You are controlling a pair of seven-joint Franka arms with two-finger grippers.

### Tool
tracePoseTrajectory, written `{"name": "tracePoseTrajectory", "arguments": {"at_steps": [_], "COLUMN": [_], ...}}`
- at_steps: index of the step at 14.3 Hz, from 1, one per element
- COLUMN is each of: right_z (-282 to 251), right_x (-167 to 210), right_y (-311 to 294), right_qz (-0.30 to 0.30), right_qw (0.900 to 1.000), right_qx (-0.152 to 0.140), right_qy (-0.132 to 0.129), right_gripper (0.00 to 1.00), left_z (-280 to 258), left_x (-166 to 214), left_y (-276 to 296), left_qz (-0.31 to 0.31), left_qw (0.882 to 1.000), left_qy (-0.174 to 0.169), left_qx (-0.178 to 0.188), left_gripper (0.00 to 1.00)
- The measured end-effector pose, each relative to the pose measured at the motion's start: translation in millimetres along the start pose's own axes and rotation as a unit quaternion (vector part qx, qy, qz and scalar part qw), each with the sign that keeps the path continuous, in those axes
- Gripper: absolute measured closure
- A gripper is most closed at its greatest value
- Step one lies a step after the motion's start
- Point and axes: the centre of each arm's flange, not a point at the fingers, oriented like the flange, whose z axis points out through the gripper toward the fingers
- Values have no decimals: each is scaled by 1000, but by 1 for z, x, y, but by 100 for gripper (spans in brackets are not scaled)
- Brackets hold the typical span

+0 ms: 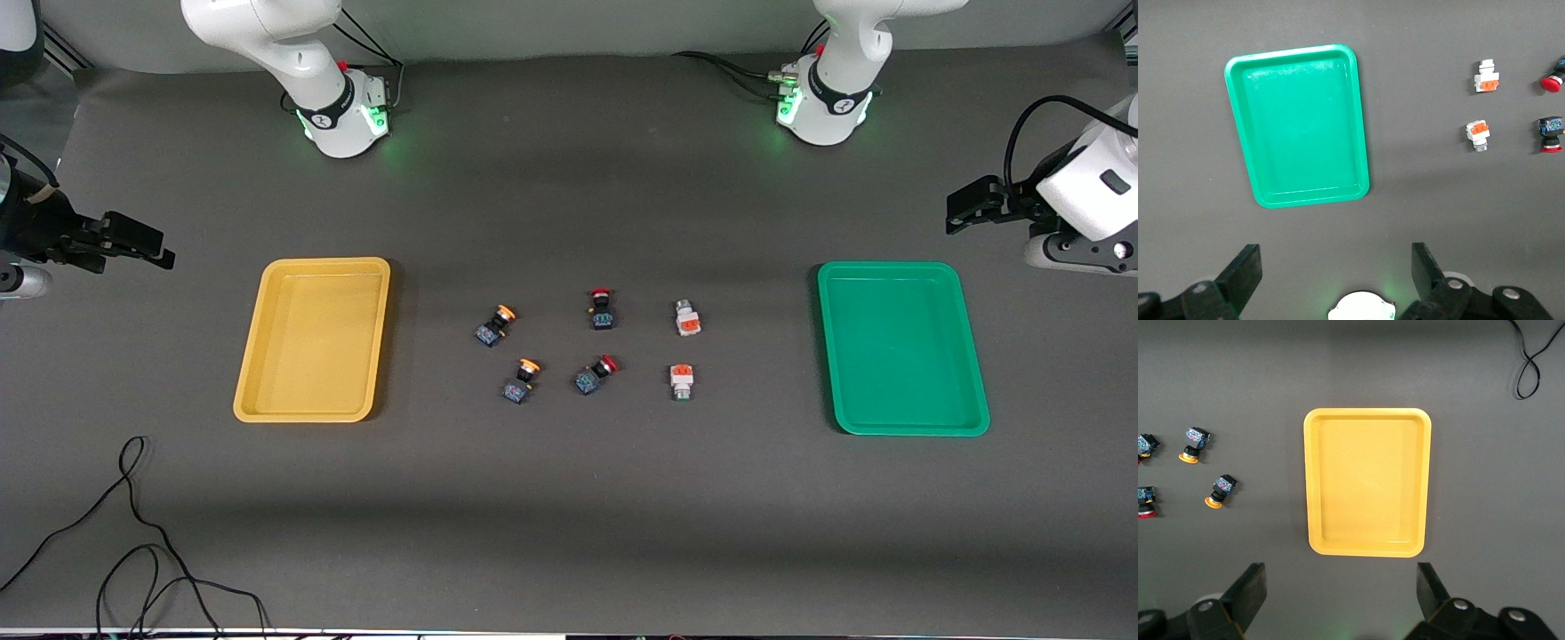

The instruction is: Place green and yellow buttons in trays

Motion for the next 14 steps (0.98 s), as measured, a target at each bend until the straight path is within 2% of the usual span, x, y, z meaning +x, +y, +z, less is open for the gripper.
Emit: {"name": "tracePoseTrajectory", "arguments": {"at_steps": [7, 11, 14], "right_z": [2, 6, 8], "right_x": [-2, -5, -6], "right_y": [0, -1, -16], "right_qz": [0, 1, 11], "right_qw": [1000, 1000, 999], "right_qx": [0, 0, 0], "right_qy": [-11, -30, -33], "right_gripper": [0, 0, 0], "left_z": [1, 3, 16], "left_x": [0, 2, 7], "left_y": [0, 0, 3], "left_qz": [0, 0, 3], "left_qw": [1000, 1000, 1000], "left_qy": [0, -1, -2], "left_qx": [0, 0, -1], "left_gripper": [0, 0, 0]}}
